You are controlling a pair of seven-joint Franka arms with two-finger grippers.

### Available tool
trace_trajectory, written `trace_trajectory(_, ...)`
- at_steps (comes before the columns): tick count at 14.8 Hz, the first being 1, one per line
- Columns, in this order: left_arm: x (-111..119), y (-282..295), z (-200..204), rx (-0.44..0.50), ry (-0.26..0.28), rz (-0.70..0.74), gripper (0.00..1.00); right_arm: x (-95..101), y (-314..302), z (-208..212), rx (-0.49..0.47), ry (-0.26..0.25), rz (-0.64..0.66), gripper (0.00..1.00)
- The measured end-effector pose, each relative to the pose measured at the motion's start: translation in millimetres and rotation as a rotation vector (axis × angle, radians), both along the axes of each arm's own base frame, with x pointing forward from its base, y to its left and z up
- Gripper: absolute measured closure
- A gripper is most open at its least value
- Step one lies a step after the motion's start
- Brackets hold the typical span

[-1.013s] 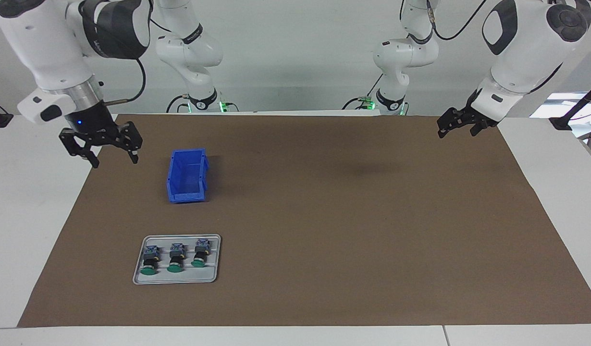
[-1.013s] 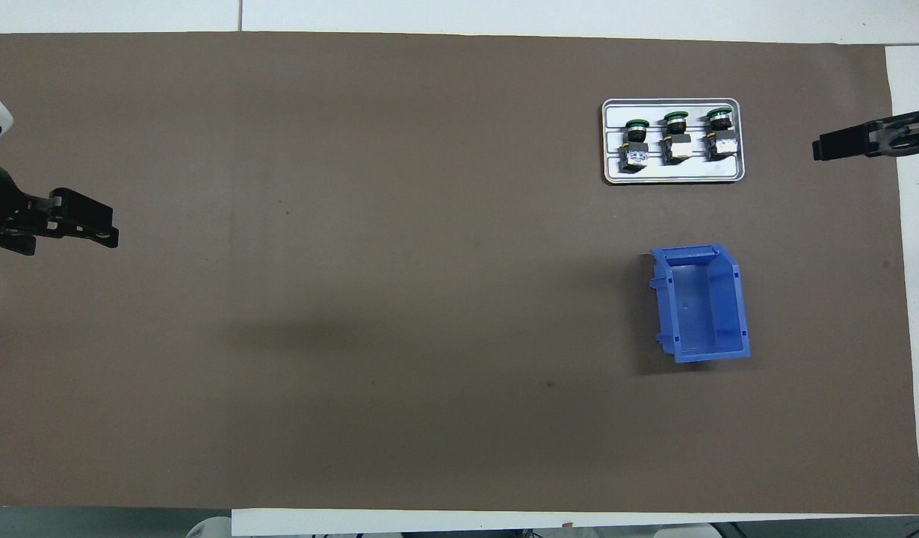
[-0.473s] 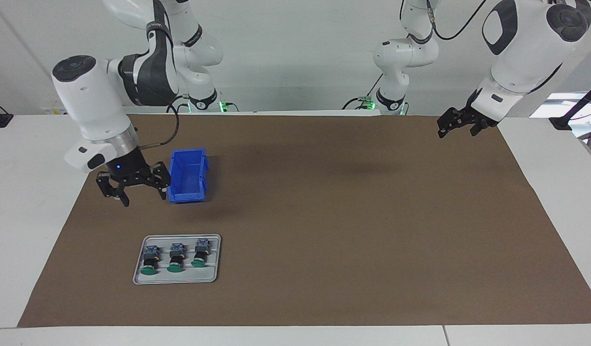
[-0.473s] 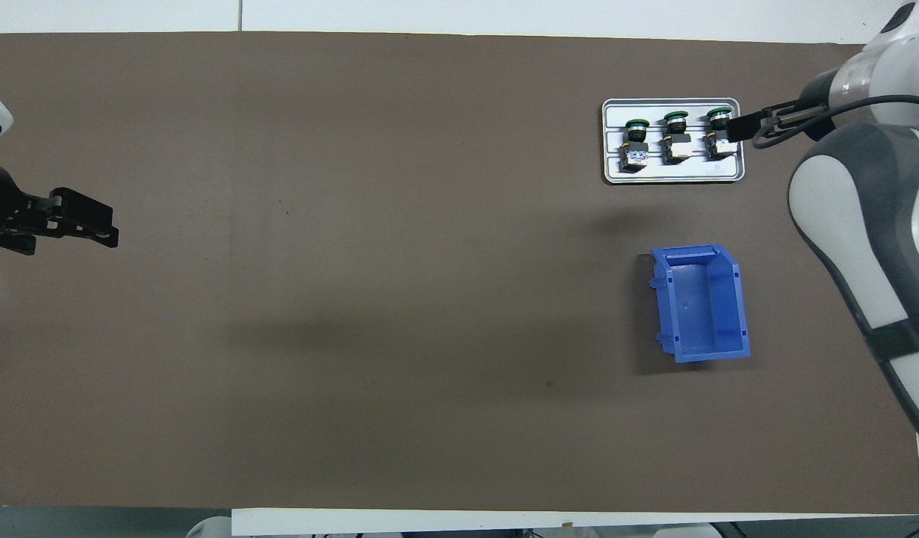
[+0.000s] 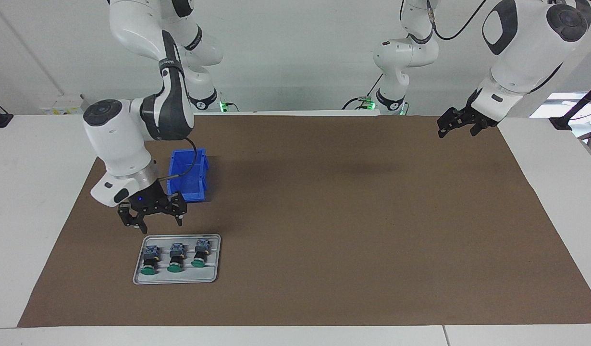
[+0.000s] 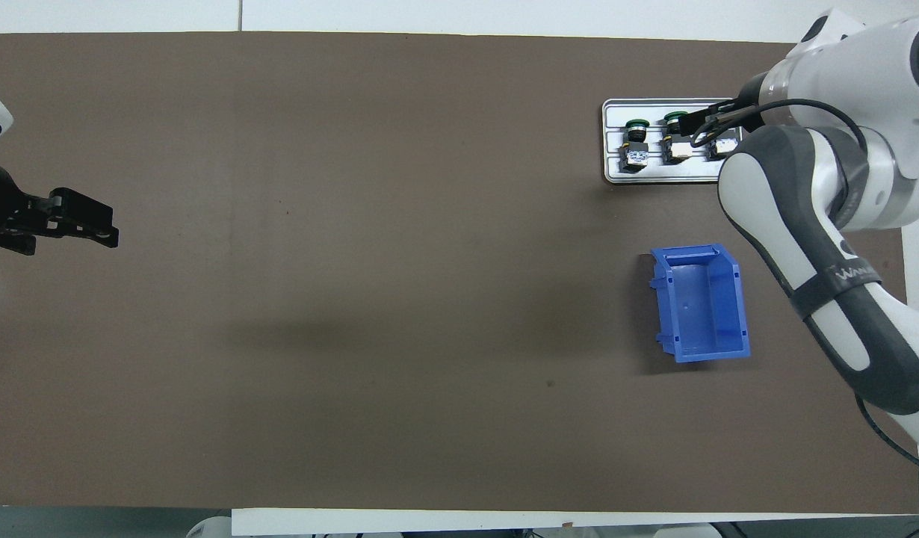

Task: Place and press button with both arms
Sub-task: 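Reach the right gripper into the metal tray and grasp a green button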

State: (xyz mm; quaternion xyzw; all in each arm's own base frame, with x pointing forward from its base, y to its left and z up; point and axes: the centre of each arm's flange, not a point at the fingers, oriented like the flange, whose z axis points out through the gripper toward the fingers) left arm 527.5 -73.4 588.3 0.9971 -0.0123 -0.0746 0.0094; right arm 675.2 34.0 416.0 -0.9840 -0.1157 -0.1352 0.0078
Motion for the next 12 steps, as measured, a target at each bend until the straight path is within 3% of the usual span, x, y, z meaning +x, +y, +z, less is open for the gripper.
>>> trace_trajectory(8, 0.0, 0.0, 0.0, 0.000, 0.000, 0.000, 0.00, 16.1, 38.4, -42.3, 0.044, -0.059, -0.026, 0.12)
trace_trajectory(12, 0.0, 0.0, 0.0, 0.000, 0.000, 0.000, 0.00, 19.8, 41.2, -71.8, 0.048, -0.044, -0.026, 0.12)
